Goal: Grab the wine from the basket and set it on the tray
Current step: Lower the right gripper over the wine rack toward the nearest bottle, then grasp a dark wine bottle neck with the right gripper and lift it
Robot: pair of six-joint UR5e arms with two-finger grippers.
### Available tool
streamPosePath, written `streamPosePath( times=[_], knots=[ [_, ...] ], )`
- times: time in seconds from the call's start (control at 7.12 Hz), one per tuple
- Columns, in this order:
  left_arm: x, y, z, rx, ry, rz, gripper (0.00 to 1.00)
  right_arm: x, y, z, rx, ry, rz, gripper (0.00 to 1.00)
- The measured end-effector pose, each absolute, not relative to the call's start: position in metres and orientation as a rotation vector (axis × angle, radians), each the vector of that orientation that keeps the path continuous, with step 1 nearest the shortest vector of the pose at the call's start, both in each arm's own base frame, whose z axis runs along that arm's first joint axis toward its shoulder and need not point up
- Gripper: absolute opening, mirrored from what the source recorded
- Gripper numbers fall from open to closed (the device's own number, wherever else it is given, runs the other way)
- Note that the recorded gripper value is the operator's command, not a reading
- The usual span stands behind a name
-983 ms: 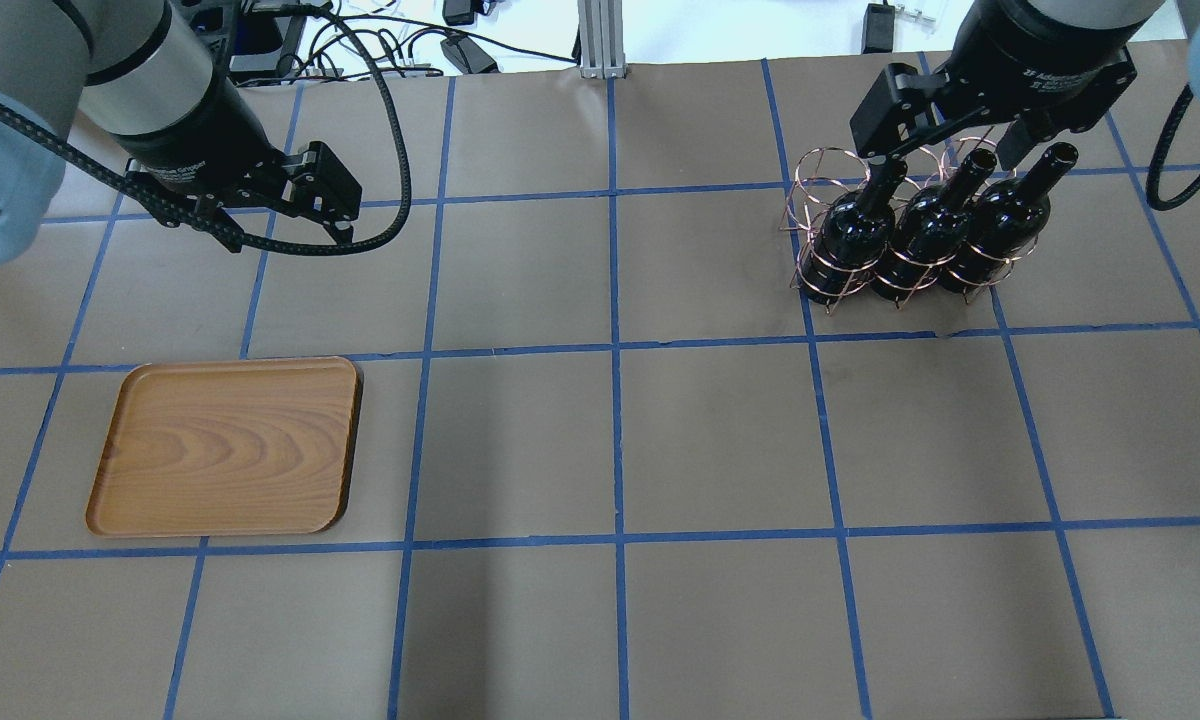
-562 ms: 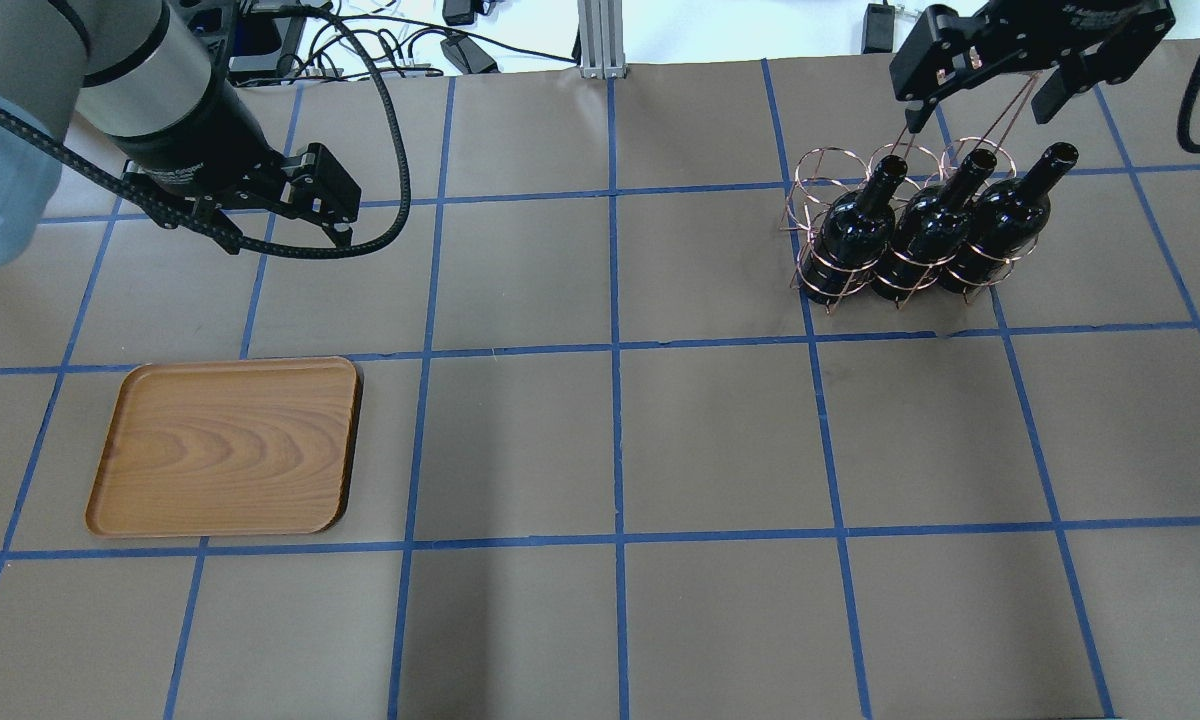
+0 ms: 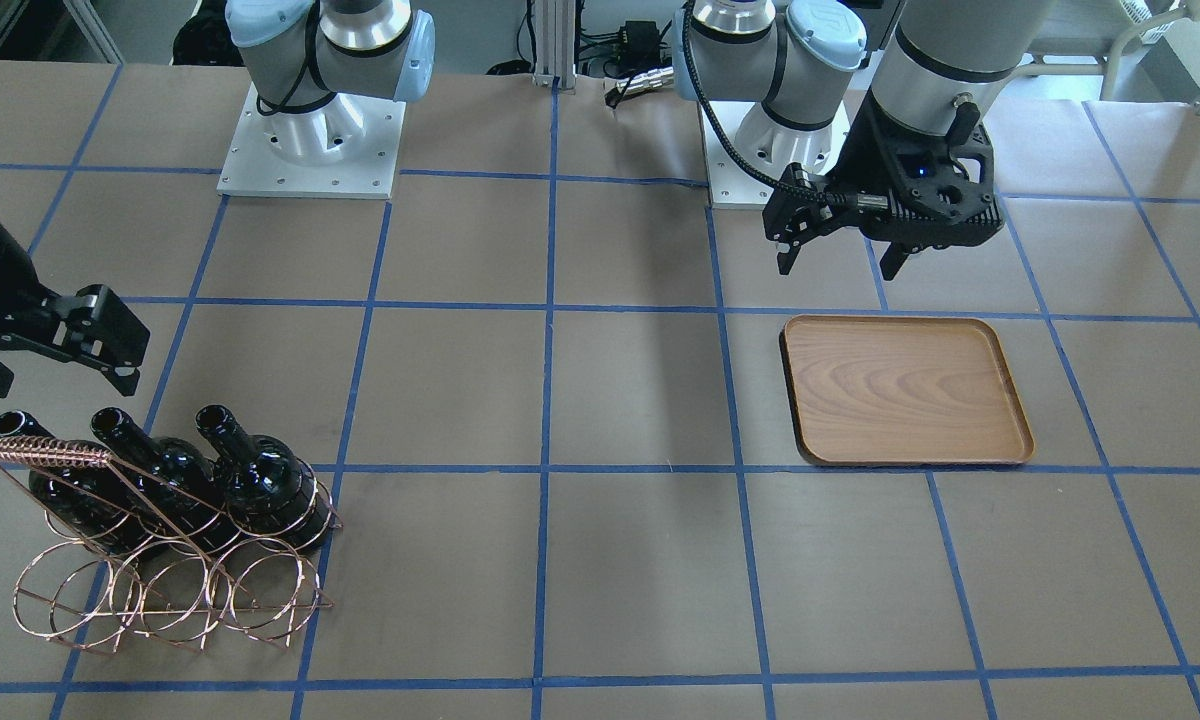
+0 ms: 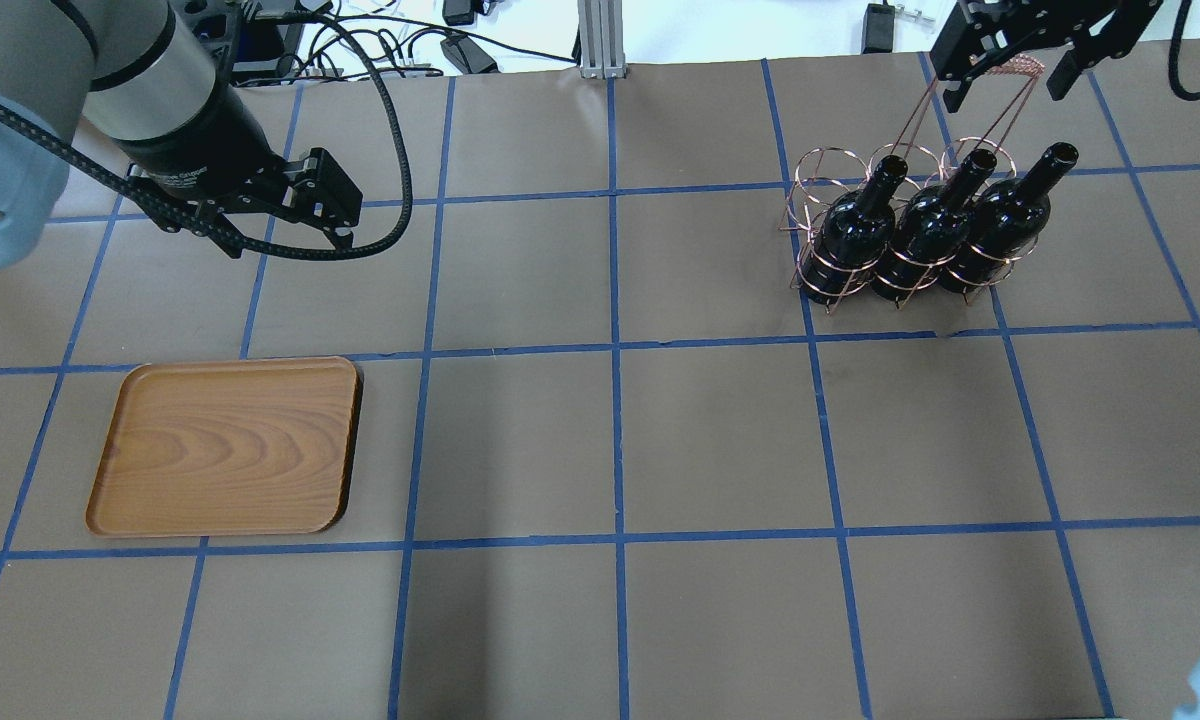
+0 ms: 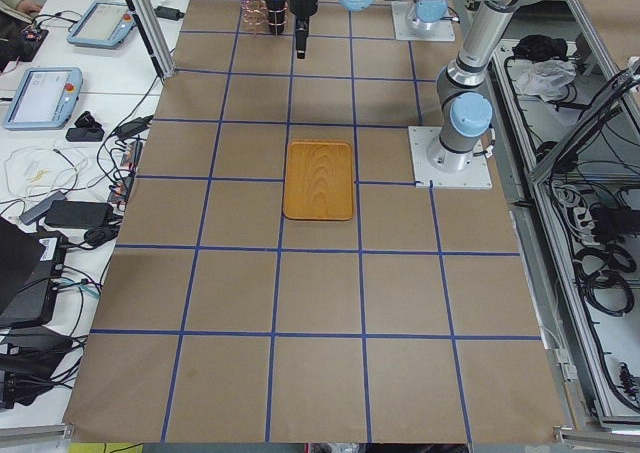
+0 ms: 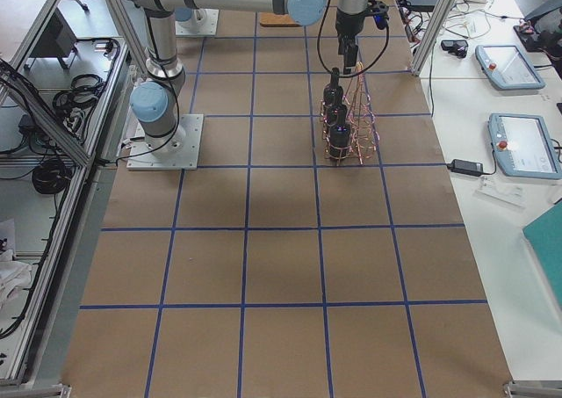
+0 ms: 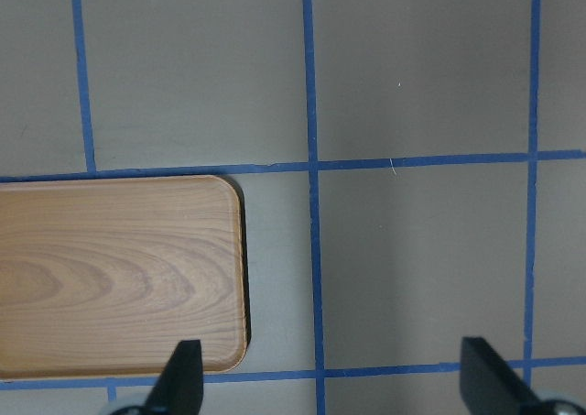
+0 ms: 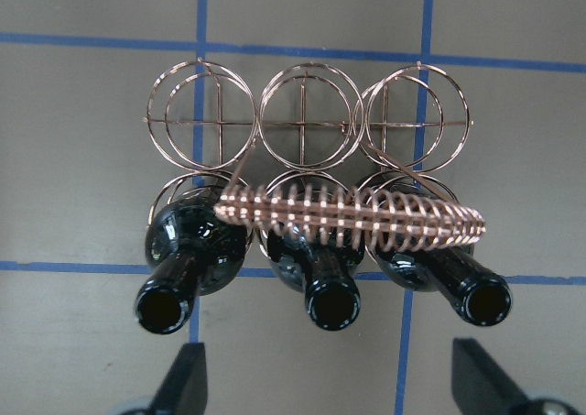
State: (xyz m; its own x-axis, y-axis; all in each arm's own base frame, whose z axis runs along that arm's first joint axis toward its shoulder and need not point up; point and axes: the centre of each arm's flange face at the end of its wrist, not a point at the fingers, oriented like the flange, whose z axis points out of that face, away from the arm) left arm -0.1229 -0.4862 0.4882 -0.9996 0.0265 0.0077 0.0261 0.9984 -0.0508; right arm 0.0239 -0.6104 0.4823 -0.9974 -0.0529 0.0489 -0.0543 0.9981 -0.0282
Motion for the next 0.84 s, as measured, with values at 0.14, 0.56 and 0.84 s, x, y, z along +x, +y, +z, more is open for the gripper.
streamPosePath(
  times=[0.14, 0.56, 0.84],
  knots=[
    [-0.122, -0.485, 0.488, -0.040, -3.133, 0.082, 1.00, 0.017, -0.611, 0.464, 0.078, -3.098, -0.009, 0.83],
    [-0.121, -0.485, 0.489, -0.038, -3.135, 0.085, 1.00, 0.014, -0.611, 0.431, 0.080, -3.108, -0.077, 0.79],
    [-0.122, -0.487, 0.487, -0.038, -3.133, 0.085, 1.00, 0.011, -0.621, 0.414, 0.085, -3.108, -0.090, 0.66]
  ],
)
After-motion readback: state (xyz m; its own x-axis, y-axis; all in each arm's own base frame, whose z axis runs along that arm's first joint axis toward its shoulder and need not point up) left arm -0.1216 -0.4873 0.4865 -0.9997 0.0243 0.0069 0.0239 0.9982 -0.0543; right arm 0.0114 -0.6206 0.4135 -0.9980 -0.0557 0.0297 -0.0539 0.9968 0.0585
